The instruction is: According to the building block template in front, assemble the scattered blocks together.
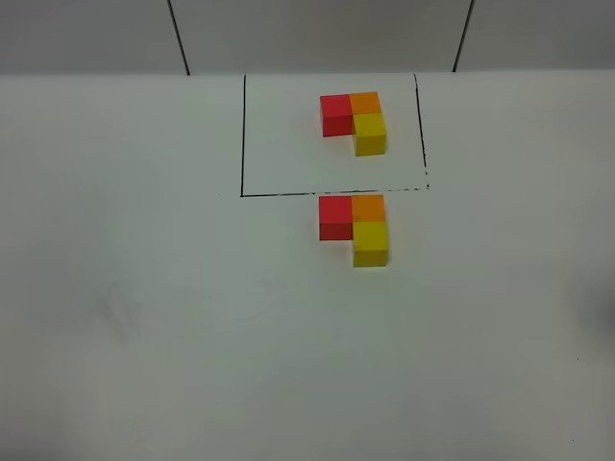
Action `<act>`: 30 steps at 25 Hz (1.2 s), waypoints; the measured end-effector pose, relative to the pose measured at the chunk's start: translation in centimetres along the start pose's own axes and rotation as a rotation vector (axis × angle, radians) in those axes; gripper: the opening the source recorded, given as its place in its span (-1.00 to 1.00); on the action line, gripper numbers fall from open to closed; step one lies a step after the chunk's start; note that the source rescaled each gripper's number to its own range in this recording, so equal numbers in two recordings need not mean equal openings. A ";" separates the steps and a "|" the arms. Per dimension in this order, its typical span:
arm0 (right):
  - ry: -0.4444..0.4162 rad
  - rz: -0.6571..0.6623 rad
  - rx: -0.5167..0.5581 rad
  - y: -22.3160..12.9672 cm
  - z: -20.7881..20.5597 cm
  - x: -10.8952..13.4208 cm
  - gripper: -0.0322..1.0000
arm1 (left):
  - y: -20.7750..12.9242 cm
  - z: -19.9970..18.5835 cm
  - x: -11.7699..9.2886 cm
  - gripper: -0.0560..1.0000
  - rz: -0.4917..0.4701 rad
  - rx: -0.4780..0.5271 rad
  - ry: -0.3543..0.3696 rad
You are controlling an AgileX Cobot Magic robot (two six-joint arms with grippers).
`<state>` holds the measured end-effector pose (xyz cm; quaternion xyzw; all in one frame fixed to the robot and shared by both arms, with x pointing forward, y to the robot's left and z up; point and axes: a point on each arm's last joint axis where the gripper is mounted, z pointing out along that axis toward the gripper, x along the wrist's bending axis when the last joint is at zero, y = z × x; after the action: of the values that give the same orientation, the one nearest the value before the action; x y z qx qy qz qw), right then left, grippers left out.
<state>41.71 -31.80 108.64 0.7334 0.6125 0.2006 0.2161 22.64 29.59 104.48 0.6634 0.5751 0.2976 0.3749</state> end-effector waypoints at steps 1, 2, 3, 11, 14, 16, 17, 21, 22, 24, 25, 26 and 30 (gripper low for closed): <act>0.006 0.014 -0.016 -1.0 -0.8 0.0 1.00 | 0.0 0.0 0.0 -0.46 0.000 0.000 0.000; 0.011 0.025 -0.023 -2.0 -1.4 -0.1 1.00 | 0.0 0.0 0.0 -0.46 0.000 0.000 0.000; 0.019 0.033 -0.043 -3.0 -2.2 -0.1 1.00 | 0.0 0.0 0.0 -0.46 0.000 0.000 0.000; 0.074 0.034 -0.195 -9.8 -6.2 -0.3 1.00 | 0.0 0.0 0.0 -0.46 0.000 0.000 0.000; 0.118 -0.010 -0.227 -11.7 -6.7 -0.2 1.00 | 0.0 0.0 0.0 -0.46 0.000 0.000 0.000; 0.126 -0.029 -0.265 -12.7 -7.1 -0.4 1.00 | 0.0 0.0 0.0 -0.46 0.000 0.000 0.000; 0.130 -0.034 -0.283 -13.1 -7.2 -0.5 1.00 | 0.0 0.0 0.0 -0.46 0.000 0.000 0.000; 0.138 -0.034 -0.343 -14.9 -6.9 -0.8 1.00 | 0.0 0.0 0.0 -0.46 0.000 0.000 0.000; 0.145 -0.032 -0.356 -15.3 -6.7 -0.8 1.00 | 0.0 0.0 0.0 -0.46 0.000 0.000 0.000; 0.163 -0.027 -0.387 -16.0 -6.7 -0.8 1.00 | 0.0 0.0 0.0 -0.46 0.000 0.000 0.000; 0.175 -0.027 -0.408 -16.3 -6.9 -0.8 1.00 | 0.0 0.0 0.0 -0.46 0.000 0.000 0.000; 0.182 -0.029 -0.433 -16.6 -7.1 -0.8 1.00 | 0.0 0.0 0.0 -0.46 0.000 0.000 0.000; 0.197 -0.036 -0.487 -17.2 -7.6 -0.9 1.00 | 0.0 0.0 0.0 -0.46 0.000 0.000 0.000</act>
<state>23.40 -29.41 105.19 0.6257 0.5771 0.4087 0.3292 22.64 29.59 104.48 0.6634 0.5751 0.2976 0.3749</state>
